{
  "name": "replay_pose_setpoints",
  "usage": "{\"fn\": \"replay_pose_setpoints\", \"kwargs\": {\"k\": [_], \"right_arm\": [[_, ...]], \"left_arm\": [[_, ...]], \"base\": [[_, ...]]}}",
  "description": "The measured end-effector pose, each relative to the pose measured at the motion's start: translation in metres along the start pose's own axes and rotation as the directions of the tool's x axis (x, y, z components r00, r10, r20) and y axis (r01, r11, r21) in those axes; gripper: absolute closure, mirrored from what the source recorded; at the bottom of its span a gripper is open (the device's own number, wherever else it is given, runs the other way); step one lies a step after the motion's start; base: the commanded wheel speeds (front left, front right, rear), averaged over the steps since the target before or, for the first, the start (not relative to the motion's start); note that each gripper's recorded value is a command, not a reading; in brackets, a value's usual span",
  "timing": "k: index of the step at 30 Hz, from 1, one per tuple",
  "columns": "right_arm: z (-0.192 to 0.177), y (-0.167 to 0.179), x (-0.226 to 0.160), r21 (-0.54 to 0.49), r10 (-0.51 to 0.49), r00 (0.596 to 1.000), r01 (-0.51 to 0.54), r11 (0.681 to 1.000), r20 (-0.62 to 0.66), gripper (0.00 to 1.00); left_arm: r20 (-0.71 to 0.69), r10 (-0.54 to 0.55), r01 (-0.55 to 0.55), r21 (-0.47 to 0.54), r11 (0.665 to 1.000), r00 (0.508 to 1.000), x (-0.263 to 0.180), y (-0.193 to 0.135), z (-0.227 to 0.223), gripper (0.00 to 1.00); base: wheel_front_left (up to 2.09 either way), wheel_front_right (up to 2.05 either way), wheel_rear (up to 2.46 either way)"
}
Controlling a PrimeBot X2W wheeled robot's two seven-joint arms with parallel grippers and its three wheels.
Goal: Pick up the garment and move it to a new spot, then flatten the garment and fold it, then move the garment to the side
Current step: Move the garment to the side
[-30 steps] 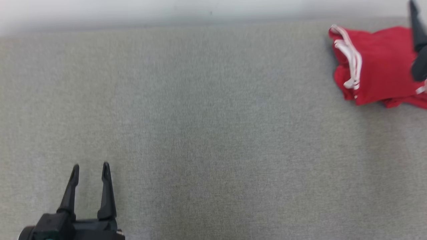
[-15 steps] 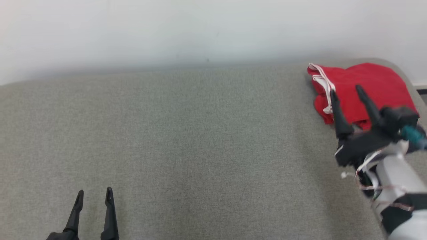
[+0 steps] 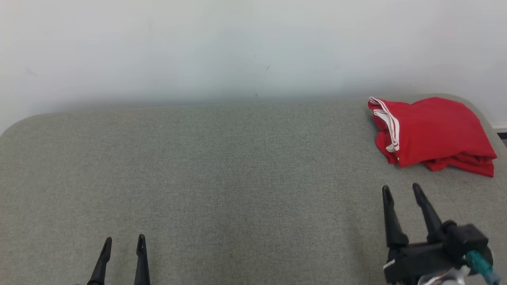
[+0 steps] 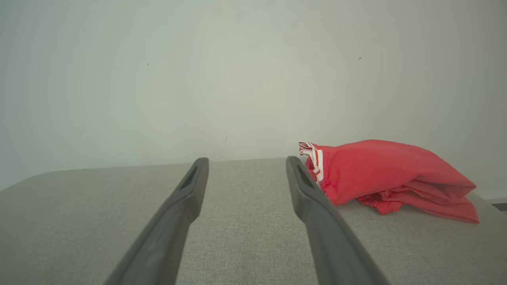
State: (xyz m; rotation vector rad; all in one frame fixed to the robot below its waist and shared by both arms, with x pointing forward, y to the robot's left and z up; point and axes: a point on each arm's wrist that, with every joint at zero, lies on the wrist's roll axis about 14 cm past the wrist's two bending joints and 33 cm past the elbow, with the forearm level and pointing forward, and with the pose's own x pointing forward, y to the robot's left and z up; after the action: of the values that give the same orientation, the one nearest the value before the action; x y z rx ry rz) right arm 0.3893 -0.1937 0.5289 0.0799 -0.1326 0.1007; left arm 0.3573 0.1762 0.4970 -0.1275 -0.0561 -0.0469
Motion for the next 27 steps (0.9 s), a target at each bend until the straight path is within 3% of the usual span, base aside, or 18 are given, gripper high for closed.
{"fn": "replay_pose_setpoints", "kwargs": {"k": [10,27], "right_arm": [[-0.013,0.027,-0.029,0.049,0.002,1.0,-0.001,0.999,-0.022,0.0],[-0.021,0.026,-0.039,0.059,-0.016,0.999,0.019,0.998,-0.048,0.0]], "left_arm": [[0.005,0.014,-0.014,-0.001,1.0,1.0,-0.004,0.003,0.002,0.0],[-0.021,0.025,-0.025,0.006,1.0,0.999,-0.011,0.005,-0.006,0.0]], "base": [[0.0,0.0,0.0],[0.0,0.0,0.0]]}}
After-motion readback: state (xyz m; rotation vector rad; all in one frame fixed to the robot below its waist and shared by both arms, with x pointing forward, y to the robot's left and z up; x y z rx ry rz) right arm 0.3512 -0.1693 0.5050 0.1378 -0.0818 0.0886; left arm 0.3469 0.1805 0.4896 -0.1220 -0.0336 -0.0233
